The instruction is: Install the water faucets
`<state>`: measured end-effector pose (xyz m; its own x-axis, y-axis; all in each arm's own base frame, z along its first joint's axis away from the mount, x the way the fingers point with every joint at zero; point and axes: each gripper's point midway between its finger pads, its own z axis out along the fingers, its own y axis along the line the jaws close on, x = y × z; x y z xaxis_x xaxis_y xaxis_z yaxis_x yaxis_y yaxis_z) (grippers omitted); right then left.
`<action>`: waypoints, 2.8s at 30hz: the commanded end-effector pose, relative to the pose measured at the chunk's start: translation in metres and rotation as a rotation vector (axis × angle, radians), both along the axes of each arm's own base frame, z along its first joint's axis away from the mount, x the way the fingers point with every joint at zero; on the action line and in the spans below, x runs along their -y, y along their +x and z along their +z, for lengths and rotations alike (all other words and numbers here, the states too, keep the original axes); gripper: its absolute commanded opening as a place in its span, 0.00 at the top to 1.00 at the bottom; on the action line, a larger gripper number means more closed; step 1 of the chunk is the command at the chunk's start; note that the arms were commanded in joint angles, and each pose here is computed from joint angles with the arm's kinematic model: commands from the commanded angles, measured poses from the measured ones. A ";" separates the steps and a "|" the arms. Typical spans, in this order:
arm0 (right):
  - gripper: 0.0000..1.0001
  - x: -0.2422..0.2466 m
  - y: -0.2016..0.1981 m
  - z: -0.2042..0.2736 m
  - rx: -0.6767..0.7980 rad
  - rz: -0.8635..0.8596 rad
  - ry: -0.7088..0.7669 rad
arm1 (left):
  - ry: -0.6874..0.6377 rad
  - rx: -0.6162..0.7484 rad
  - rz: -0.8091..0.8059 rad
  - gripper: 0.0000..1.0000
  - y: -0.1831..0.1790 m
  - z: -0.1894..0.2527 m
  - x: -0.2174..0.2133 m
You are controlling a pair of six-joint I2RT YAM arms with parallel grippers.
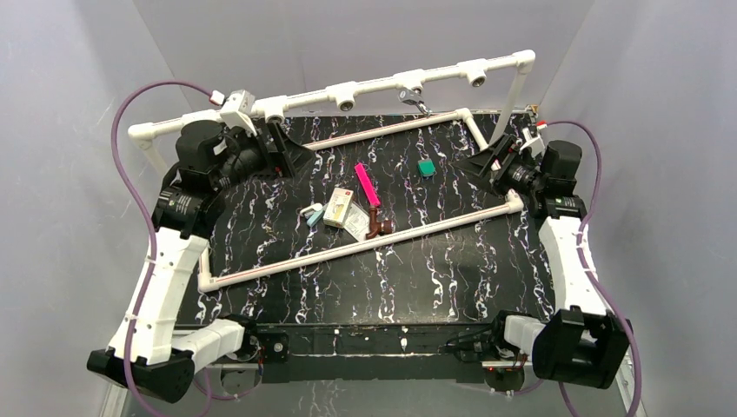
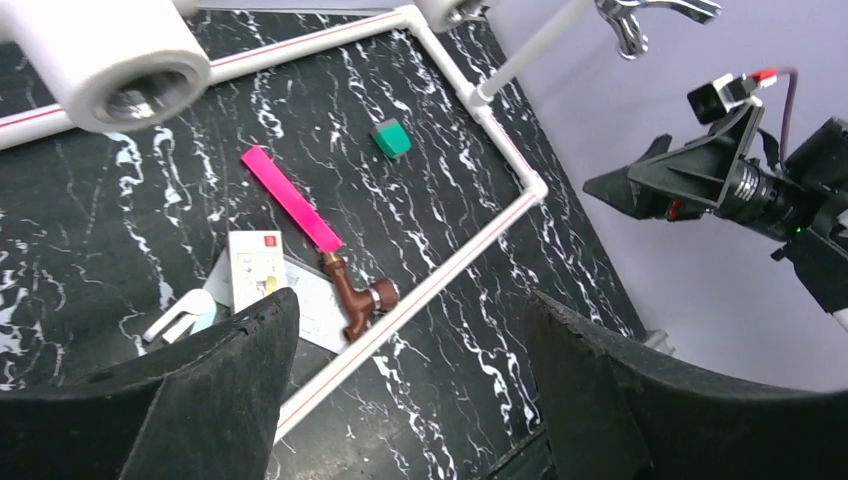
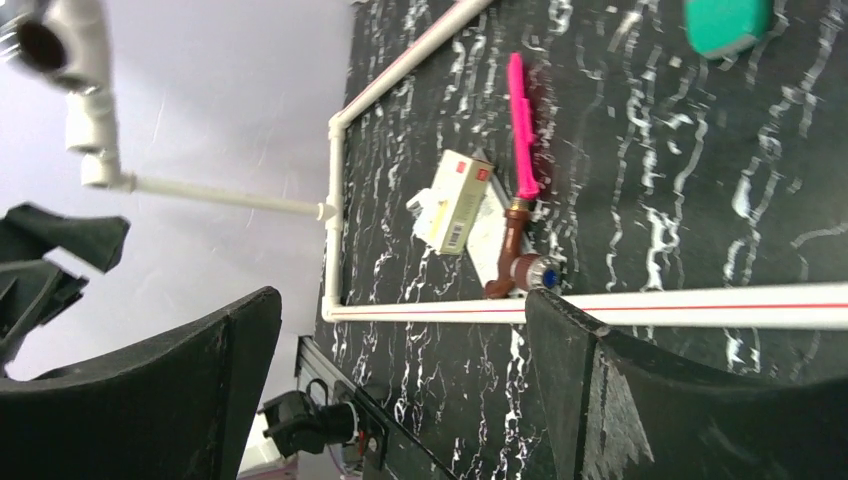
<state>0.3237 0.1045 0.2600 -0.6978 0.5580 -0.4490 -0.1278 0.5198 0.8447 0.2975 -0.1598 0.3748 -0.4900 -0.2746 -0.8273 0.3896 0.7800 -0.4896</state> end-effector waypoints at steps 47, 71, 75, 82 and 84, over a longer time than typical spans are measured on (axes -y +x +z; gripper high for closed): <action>0.05 0.098 0.139 0.040 0.205 -0.551 -0.509 | 0.185 -0.217 0.033 0.21 -0.055 -0.102 -0.011; 0.09 0.059 0.170 0.177 0.256 -0.590 0.123 | 0.089 -0.191 0.087 0.21 -0.048 -0.079 -0.008; 0.10 0.054 0.181 0.165 0.179 -0.593 0.242 | 0.083 -0.179 0.100 0.21 -0.048 -0.074 -0.010; 0.14 0.055 0.197 0.159 0.147 -0.616 0.342 | 0.073 -0.145 0.116 0.21 -0.048 -0.062 -0.013; 0.15 0.055 0.202 0.155 0.132 -0.620 0.354 | 0.071 -0.137 0.121 0.21 -0.047 -0.059 -0.013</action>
